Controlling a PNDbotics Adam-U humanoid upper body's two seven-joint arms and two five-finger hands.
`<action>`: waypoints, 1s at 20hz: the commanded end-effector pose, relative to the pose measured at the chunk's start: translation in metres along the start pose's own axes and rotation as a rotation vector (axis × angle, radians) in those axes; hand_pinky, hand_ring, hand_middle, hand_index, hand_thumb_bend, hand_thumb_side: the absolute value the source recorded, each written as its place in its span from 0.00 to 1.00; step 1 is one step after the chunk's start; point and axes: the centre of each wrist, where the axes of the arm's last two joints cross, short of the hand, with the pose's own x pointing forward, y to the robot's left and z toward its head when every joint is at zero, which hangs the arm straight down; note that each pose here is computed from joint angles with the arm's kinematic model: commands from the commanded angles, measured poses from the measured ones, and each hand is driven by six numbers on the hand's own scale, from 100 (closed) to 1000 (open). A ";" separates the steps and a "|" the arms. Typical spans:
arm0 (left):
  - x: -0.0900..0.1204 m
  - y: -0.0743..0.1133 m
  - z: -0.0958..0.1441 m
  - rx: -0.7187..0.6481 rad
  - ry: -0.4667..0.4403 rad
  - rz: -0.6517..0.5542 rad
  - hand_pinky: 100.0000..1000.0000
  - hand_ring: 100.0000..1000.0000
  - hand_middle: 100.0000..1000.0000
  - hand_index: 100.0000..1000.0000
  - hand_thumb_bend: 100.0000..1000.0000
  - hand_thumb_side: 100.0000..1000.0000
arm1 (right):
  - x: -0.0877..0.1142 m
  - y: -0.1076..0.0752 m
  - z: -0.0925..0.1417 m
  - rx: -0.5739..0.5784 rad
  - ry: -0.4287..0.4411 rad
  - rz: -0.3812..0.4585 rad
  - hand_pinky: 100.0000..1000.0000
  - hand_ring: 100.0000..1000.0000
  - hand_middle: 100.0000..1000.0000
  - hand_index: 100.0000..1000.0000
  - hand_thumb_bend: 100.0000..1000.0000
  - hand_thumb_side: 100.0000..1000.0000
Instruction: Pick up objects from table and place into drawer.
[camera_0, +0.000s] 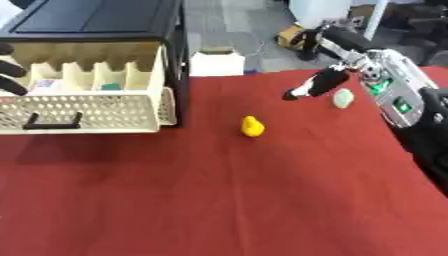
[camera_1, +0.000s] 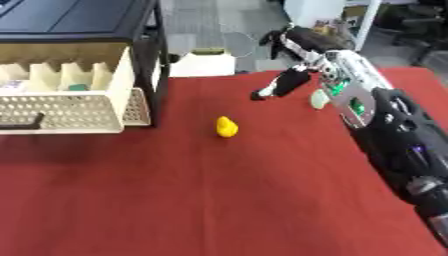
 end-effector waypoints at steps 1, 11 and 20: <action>0.005 0.001 -0.003 -0.002 -0.017 0.006 0.36 0.46 0.53 0.85 0.00 1.00 | 0.006 -0.012 0.001 0.020 -0.015 -0.033 0.73 0.77 0.51 0.84 0.71 0.17; 0.005 -0.001 -0.002 -0.007 -0.005 0.012 0.36 0.46 0.53 0.83 0.00 1.00 | 0.021 -0.003 -0.002 0.099 0.031 -0.088 0.70 0.74 0.47 0.80 0.66 0.20; 0.006 -0.003 -0.002 -0.013 0.004 0.019 0.35 0.46 0.52 0.83 0.00 1.00 | 0.031 0.012 -0.005 0.154 0.057 -0.128 0.70 0.73 0.46 0.79 0.65 0.19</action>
